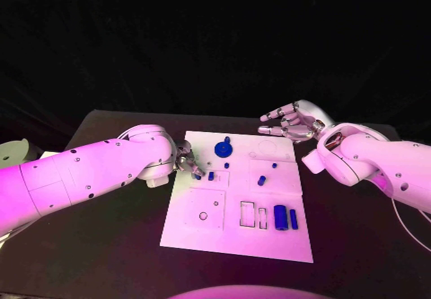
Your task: Assemble the parts on the task board
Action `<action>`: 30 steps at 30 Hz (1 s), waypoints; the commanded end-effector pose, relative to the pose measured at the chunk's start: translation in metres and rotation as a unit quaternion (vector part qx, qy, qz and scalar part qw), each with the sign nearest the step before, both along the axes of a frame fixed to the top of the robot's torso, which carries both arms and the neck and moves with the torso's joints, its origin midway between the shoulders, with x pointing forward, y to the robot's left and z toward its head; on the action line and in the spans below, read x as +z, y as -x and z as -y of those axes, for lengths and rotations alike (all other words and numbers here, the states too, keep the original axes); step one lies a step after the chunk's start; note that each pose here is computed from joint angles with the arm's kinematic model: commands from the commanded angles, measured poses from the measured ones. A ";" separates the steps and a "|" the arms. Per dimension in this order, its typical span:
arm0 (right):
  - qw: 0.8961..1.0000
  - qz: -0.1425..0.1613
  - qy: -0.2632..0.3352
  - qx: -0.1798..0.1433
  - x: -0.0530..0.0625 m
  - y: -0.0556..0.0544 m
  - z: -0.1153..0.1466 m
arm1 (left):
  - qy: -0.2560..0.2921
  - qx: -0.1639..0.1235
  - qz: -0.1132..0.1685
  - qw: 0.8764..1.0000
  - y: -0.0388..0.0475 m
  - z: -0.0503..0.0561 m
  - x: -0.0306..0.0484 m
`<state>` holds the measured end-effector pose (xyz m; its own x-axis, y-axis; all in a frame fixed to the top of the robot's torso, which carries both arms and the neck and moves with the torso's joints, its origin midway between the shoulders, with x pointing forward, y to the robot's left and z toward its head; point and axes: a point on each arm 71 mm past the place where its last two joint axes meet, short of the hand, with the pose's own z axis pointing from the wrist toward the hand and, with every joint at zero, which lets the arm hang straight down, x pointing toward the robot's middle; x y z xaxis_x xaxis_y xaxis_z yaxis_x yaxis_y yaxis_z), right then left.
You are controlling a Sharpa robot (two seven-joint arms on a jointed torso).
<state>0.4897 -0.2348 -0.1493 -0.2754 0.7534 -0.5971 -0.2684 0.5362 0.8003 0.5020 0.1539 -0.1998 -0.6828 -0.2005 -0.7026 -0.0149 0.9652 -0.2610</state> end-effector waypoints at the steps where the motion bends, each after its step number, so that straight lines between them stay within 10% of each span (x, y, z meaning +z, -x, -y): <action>1: 1.000 -0.001 0.004 0.007 0.000 0.001 -0.001 | -0.014 -0.004 -0.025 1.000 0.0040 0.000 -0.0080; 30: 1.000 -0.004 0.005 0.009 -0.001 0.001 -0.001 | -0.012 0.013 -0.017 1.000 0.0000 -0.005 -0.0073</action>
<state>0.4894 -0.2350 -0.1495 -0.2789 0.7521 -0.5971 -0.2658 0.5370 0.8006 0.5034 0.1557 -0.2026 -0.6904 -0.2057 -0.6936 -0.0271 0.9654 -0.2593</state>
